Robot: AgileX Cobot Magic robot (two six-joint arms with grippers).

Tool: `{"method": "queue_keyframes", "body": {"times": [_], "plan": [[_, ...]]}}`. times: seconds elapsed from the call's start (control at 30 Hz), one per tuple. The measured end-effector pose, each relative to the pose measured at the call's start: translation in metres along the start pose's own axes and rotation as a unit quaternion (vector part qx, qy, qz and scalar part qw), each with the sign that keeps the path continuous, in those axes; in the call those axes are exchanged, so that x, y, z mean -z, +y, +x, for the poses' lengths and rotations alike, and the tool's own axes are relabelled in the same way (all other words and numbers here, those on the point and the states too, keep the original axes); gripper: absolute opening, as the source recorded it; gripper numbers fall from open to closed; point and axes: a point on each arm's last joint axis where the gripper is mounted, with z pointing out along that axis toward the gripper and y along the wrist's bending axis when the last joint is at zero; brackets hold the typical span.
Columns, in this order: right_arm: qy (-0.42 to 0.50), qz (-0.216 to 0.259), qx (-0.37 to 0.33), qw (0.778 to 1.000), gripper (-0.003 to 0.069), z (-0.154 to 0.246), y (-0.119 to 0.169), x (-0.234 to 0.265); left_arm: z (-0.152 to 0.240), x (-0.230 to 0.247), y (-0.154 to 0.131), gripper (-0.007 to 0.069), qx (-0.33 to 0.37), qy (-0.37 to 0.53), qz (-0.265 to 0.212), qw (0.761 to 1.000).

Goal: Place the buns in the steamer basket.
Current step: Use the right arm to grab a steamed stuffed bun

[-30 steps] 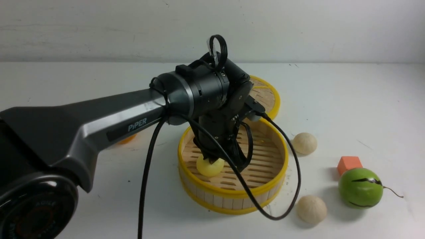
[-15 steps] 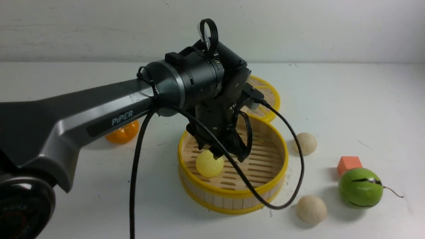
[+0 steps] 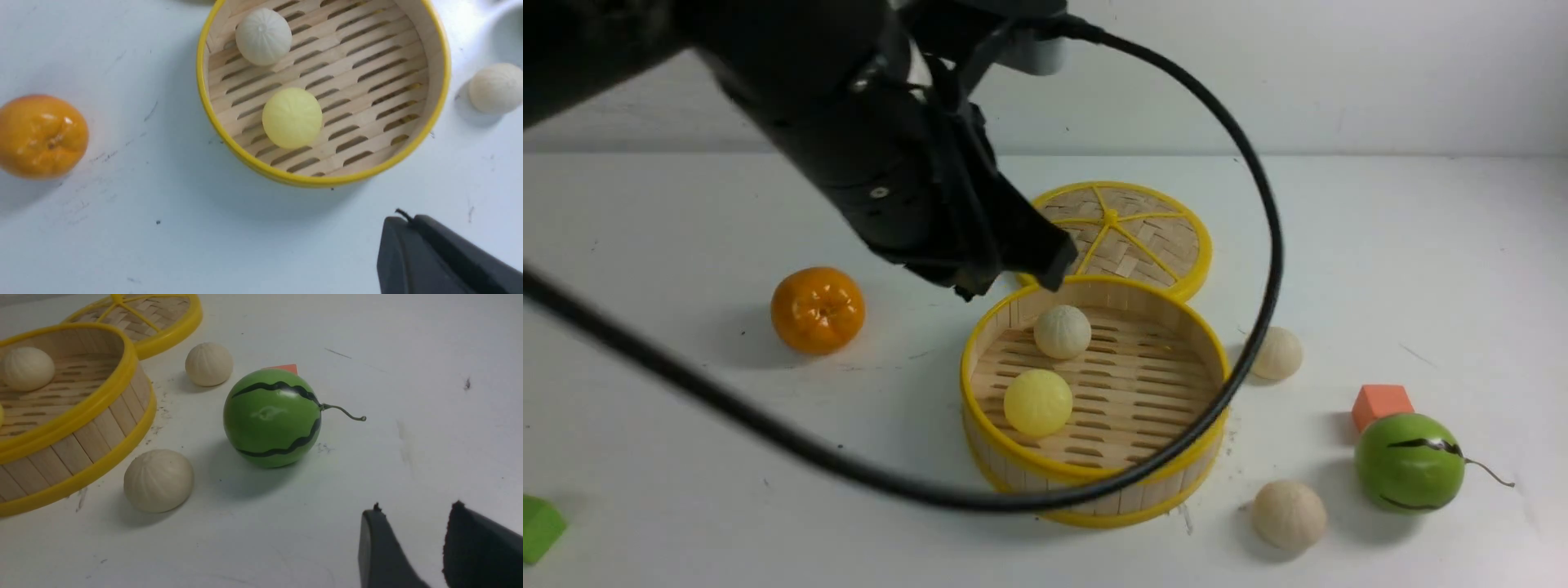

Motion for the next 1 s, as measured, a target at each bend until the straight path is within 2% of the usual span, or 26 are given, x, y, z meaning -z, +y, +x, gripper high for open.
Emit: {"method": "queue_keyframes", "body": {"times": [0.3, 0.33, 0.43, 0.7, 0.77, 0.9, 1.0], "plan": [[0.0, 0.0, 0.0, 1.0, 0.024, 0.0, 0.0, 0.0, 0.116, 0.038, 0.01, -0.0013, 0.04, -0.136, 0.047, 0.989], [0.0, 0.0, 0.0, 1.0, 0.024, 0.0, 0.0, 0.0, 0.118, 0.038, 0.01, -0.0013, 0.042, -0.14, 0.049, 0.988], [0.0, 0.0, 0.0, 1.0, 0.024, 0.0, 0.0, 0.0, 0.158, 0.04, 0.012, -0.0013, 0.059, -0.209, 0.075, 0.973], [-0.002, -0.001, 0.0, 1.0, 0.024, 0.0, 0.0, 0.0, 0.223, 0.039, 0.016, -0.0013, 0.117, -0.327, 0.13, 0.929], [-0.009, -0.006, -0.019, 1.0, 0.024, -0.002, 0.001, 0.0, 0.239, 0.042, 0.018, -0.0013, 0.124, -0.357, 0.139, 0.915], [-0.028, -0.021, -0.068, 0.997, 0.024, -0.004, 0.003, -0.001, 0.259, 0.043, 0.02, -0.0013, 0.126, -0.381, 0.146, 0.904], [-0.071, -0.043, -0.135, 0.987, 0.024, -0.012, 0.006, 0.0, 0.272, 0.045, 0.021, -0.0013, 0.126, -0.415, 0.152, 0.888]]}}
